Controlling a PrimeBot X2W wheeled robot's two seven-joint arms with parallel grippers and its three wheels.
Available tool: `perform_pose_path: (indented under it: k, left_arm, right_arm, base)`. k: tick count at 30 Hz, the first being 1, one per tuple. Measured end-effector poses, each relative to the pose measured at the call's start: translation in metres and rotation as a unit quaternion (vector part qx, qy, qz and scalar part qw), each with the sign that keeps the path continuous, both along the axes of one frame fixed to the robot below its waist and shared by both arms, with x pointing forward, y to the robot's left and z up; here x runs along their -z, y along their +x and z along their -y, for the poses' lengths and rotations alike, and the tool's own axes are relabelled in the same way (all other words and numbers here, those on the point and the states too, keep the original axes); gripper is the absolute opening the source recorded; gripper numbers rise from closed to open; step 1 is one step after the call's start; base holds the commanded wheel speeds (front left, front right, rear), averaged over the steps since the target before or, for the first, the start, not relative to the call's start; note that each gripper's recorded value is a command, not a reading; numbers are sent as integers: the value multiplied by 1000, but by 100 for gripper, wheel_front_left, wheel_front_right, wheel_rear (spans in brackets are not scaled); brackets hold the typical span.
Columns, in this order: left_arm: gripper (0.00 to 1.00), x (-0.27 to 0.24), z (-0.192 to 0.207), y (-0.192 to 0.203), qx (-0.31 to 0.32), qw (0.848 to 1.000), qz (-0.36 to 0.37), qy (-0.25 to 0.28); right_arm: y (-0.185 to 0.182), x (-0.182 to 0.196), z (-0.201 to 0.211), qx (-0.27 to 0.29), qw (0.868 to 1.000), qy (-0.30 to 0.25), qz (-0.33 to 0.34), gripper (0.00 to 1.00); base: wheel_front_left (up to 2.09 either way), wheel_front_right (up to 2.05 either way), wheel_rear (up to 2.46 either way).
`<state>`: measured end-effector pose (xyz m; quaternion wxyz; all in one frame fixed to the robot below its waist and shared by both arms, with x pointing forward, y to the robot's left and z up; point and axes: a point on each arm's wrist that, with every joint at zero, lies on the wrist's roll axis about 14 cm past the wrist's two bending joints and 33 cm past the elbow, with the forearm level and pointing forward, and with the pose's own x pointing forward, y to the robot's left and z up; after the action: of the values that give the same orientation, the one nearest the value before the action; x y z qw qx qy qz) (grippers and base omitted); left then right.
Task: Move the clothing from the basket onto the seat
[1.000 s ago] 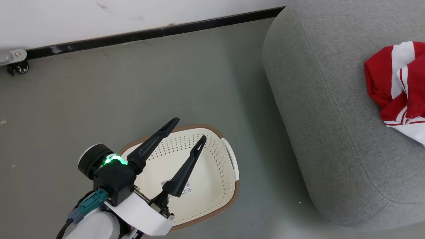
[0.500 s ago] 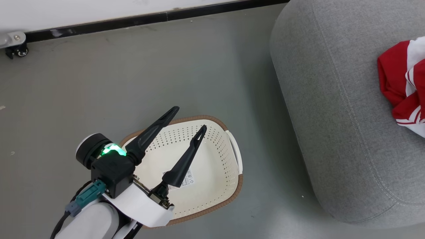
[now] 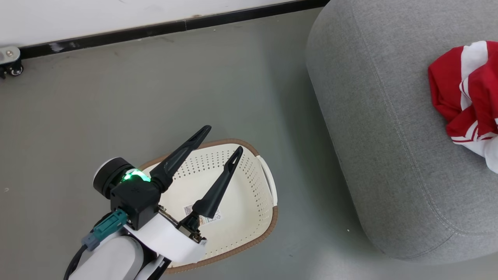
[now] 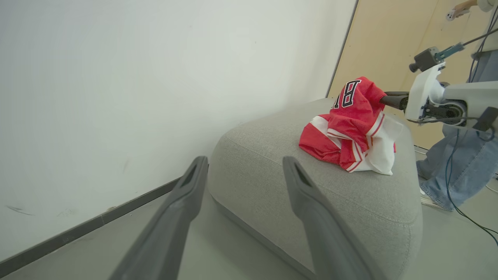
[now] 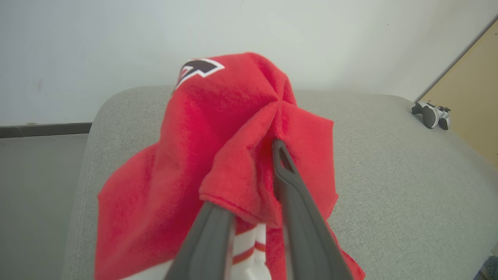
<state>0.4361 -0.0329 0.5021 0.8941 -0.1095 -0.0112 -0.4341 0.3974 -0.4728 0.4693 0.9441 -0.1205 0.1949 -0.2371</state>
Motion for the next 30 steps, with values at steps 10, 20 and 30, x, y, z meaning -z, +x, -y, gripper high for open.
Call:
perform_pose_path:
  k: [10, 20, 30]
  left_arm:
    - [100, -5, 12, -4, 15, 1000, 3, -9]
    - [100, -11, 25, -9, 32, 999, 11, -11]
    - [100, -17, 33, -10, 40, 999, 19, -12]
  right_arm:
    - [-13, -7, 0, -6, 1000, -8, 1, 100]
    - [-45, -4, -2, -8, 1000, -9, -6, 100]
    - [-66, -21, 0, -10, 999, -25, 25, 100]
  base:
    - [0, 0, 0]
    - [0, 0, 0]
    - [0, 0, 0]
